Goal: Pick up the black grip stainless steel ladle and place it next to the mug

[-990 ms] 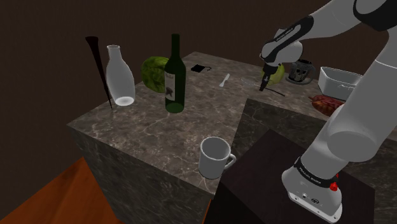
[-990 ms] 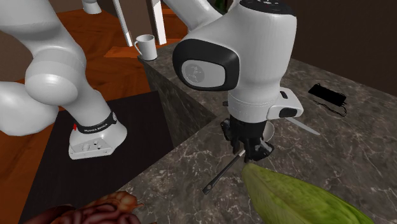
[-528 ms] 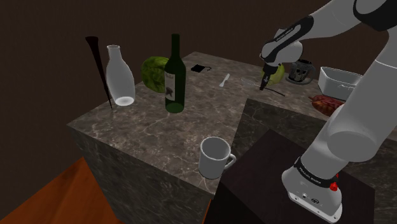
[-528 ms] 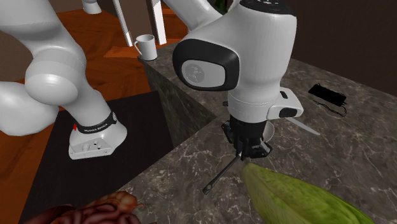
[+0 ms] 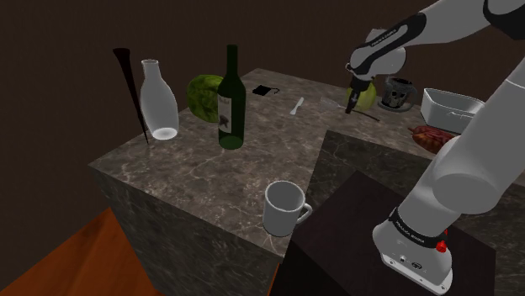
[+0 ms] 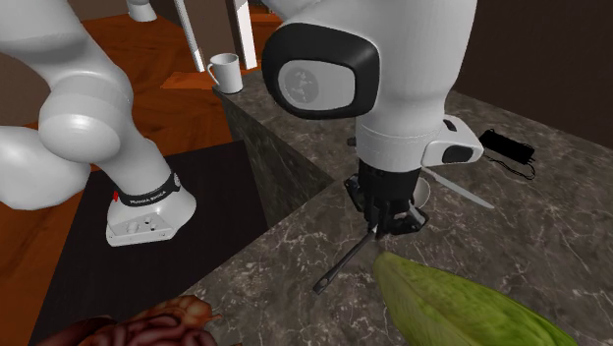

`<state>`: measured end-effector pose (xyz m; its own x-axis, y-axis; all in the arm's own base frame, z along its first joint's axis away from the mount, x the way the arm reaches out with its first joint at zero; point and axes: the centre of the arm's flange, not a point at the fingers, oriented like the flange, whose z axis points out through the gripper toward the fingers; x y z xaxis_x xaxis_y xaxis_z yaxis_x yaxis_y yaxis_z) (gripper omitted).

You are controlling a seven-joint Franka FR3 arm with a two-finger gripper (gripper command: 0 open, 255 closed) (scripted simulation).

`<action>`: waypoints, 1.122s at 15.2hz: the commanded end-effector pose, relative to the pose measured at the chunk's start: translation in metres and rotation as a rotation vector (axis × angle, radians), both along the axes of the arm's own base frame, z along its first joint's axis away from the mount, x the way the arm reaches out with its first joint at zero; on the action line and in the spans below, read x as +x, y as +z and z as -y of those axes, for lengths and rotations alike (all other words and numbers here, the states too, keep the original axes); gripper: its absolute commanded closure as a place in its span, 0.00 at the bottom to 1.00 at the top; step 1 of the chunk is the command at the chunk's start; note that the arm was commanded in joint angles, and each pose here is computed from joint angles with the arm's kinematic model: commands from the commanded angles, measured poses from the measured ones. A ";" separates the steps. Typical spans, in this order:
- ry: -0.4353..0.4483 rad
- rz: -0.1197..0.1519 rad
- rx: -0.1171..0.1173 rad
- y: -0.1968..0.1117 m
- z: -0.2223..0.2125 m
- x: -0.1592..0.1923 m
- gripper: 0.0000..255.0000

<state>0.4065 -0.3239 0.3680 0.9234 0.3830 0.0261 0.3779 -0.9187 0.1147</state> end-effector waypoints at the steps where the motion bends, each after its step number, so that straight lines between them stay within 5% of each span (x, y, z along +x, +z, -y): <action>1: 0.000 0.000 0.000 0.012 0.000 0.000 1.00; 17: 0.000 0.000 0.000 0.096 0.000 0.000 1.00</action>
<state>0.4068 -0.3230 0.4580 0.9233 0.3831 0.0261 0.3779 -0.9187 0.1150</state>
